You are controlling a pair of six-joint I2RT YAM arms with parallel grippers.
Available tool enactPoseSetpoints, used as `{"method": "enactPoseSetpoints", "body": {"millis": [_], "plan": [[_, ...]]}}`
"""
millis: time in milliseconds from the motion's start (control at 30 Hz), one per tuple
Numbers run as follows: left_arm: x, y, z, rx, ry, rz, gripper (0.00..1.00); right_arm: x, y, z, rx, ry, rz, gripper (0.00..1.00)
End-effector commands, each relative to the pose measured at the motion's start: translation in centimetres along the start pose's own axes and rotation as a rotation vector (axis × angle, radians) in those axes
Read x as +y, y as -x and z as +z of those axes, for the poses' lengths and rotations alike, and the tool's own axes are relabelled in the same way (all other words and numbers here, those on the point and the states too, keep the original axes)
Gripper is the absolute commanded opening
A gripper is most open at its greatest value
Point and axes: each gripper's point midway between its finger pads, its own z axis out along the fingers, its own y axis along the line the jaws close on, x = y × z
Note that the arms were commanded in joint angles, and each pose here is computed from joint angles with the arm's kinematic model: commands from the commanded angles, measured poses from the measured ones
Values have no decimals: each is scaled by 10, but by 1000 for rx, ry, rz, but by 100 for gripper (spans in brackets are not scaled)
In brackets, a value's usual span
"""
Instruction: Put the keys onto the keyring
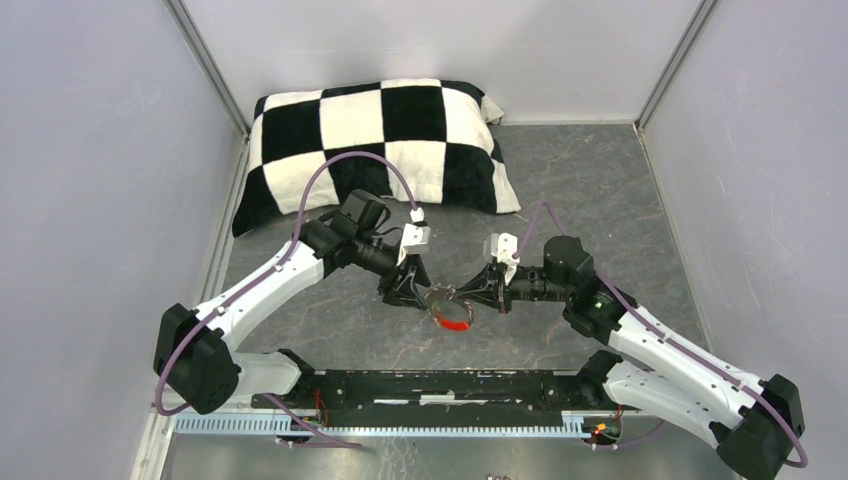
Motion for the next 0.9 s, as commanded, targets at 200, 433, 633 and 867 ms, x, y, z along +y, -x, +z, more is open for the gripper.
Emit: {"method": "enactPoseSetpoints", "body": {"millis": [200,433,633,867], "plan": [[25,4,3,-16,96,35,72,10,44,0,-108,73,-66,1],[16,6,4,-33,55,19,100,11,43,1,-102,80,-65,1],[-10,4,9,-61,-92,-14,100,13,50,2,-124,91,-71,0],[-1,-7,17,-28,-76,-35,85,16,56,4,-147,107,-73,1]]}}
